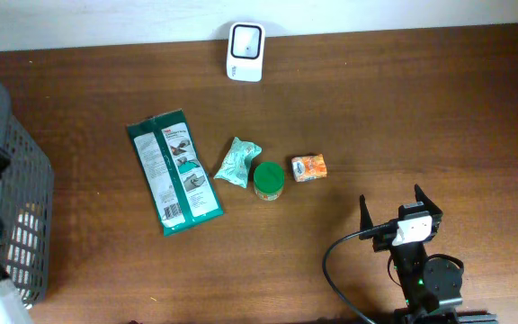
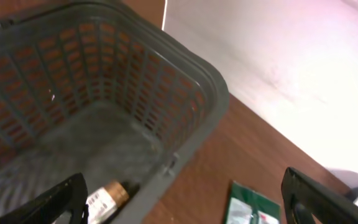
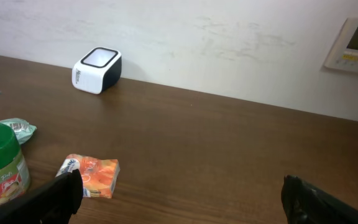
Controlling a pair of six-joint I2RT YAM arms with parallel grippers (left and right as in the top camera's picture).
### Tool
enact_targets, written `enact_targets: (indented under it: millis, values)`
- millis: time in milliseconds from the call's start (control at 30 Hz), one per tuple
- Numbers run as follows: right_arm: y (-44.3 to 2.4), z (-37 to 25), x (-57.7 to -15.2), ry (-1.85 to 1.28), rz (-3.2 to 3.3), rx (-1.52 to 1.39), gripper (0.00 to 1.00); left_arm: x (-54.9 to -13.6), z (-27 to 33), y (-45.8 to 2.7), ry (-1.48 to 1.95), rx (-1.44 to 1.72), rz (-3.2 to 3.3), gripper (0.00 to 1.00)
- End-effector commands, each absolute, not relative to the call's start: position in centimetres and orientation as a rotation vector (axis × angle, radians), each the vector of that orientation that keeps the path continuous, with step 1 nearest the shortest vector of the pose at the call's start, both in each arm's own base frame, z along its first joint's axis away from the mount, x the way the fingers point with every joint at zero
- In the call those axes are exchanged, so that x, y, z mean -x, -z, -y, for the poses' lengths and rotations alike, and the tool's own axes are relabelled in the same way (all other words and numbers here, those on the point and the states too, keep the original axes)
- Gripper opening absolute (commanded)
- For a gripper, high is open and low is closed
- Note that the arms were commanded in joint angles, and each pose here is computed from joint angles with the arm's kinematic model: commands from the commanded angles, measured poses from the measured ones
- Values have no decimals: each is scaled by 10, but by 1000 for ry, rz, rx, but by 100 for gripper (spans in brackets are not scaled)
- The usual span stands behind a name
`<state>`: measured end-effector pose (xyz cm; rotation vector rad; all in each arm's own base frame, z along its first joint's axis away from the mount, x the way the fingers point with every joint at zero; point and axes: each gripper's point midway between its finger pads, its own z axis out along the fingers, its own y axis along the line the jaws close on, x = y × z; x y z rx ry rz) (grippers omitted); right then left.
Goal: Scan the item barcode
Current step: 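Reach the left gripper back into the basket toward the white tube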
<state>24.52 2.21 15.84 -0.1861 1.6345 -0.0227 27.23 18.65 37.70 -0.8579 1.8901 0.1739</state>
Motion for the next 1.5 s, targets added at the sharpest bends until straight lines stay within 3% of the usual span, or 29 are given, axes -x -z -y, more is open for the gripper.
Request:
enact_targets:
  millis: [0,300,433,633,667,733,933,1467]
  values:
    - [-157,-23,-245,11,-1633,186,98,-280,-206,-378,-210,835,-1886,88]
    - [-157,-23,-245,11,-1633,186,98,-268,-258,-373,-316,930,-1837,87]
    - [-157,-23,-245,11,-1633,186,98,-269,-264,-350,-335,919,-1935,84]
    - [-157,-23,-245,11,-1633,186,98,-252,-291,-318,-346,1055,-1994,87]
    - [-157,-23,-245,11,-1633,186,98,-247,-296,-317,-368,1077,-1990,72]
    - [-157,-23,-245,11,-1633,186,98,-235,-301,-312,-418,1127,-2001,65]
    - [-157,-23,-245,11,-1633,186,98,-223,-298,-301,-450,1181,-2048,76]
    - [-157,-23,-245,11,-1633,186,98,-223,-306,-290,-458,1228,-2061,71]
